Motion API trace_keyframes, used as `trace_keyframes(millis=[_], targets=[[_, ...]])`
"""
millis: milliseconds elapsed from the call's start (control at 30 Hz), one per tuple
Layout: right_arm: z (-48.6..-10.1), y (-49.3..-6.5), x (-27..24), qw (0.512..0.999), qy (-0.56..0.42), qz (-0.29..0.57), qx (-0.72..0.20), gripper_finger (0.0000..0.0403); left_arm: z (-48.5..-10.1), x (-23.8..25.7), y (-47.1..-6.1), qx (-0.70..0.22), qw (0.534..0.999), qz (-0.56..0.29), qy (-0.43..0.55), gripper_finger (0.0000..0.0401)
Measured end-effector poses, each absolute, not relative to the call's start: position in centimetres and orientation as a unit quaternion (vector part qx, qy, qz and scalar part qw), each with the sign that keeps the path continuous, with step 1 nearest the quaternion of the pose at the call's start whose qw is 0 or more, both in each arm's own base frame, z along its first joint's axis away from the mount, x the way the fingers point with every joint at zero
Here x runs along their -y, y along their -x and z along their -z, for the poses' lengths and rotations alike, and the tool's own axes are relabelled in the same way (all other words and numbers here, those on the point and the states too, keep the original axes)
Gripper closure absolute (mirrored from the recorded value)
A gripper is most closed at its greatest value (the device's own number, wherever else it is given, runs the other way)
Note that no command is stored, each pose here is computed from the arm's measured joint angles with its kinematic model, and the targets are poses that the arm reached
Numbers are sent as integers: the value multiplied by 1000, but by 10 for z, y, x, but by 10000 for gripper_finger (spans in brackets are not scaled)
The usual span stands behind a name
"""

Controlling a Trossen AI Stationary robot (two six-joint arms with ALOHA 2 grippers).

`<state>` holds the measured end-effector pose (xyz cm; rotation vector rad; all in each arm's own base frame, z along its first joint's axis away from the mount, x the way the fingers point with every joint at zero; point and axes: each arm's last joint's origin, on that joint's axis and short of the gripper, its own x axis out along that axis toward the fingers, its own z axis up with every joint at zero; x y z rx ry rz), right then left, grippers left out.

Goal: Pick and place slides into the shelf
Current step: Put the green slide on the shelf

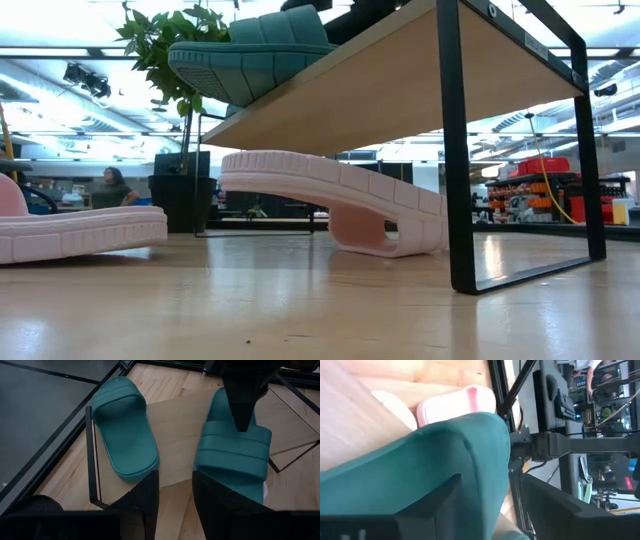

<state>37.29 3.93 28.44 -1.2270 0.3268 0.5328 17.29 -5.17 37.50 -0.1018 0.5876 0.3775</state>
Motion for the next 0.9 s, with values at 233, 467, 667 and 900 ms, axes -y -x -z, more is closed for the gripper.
trace_keyframes(millis=[233,467,667,900], targets=[[-278,-378,-40,774,562,-249,-153,219,-375,52,-173,-291,938,-178,52,276],[-279,-378,-39,791,545,-221,-169,316,-374,52,-173,-293,938,-175,54,282],[-279,-378,-37,806,525,-193,-191,386,-374,52,-173,-293,938,-176,58,278],[-285,-373,-37,819,509,-161,-212,391,-374,52,-173,-291,938,-179,68,282]])
